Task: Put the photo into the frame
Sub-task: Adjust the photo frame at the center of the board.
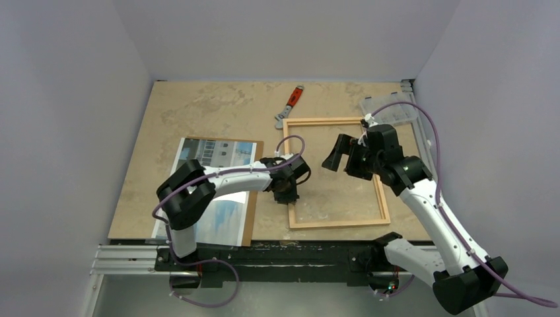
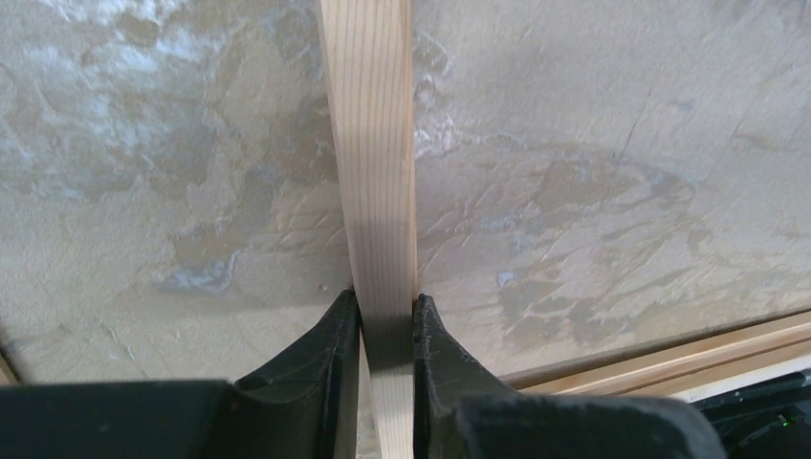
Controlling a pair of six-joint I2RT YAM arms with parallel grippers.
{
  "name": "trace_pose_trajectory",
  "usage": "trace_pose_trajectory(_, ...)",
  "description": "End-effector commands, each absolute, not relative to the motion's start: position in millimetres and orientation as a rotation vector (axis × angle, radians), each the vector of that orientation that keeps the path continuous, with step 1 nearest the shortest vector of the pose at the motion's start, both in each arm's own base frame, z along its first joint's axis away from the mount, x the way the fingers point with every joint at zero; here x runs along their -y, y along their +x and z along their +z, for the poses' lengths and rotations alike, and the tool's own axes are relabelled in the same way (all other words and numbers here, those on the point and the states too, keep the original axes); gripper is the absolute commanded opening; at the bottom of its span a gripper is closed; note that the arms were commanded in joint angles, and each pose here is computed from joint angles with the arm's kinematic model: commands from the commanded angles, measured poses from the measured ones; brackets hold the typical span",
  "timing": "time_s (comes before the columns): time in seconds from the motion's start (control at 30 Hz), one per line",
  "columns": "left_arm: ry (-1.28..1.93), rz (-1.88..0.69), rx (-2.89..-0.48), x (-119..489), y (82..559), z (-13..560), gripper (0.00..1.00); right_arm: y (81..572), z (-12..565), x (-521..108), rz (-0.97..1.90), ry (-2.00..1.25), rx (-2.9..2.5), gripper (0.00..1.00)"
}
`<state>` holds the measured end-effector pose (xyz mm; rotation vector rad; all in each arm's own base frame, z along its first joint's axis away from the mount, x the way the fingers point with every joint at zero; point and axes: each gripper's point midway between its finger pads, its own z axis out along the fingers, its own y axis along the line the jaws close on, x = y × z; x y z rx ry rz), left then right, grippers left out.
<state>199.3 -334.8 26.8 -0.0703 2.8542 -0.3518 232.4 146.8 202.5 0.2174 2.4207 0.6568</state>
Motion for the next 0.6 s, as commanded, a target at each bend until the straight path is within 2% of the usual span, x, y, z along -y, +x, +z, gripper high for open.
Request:
trace_pose_trajectory(0.0, 0.026, -0.512, -2.805, 351.9, 180.6, 61.2, 0.0, 235.1, 234.5, -153.5, 0.727, 0.188, -2.354, 0.97)
trace_pose_trajectory(0.57, 0.222, -0.603, -2.804, 376.0, 157.4, 86.1, 0.0, 237.9, 240.8, -160.4, 0.764, 0.164, -2.354, 0.97)
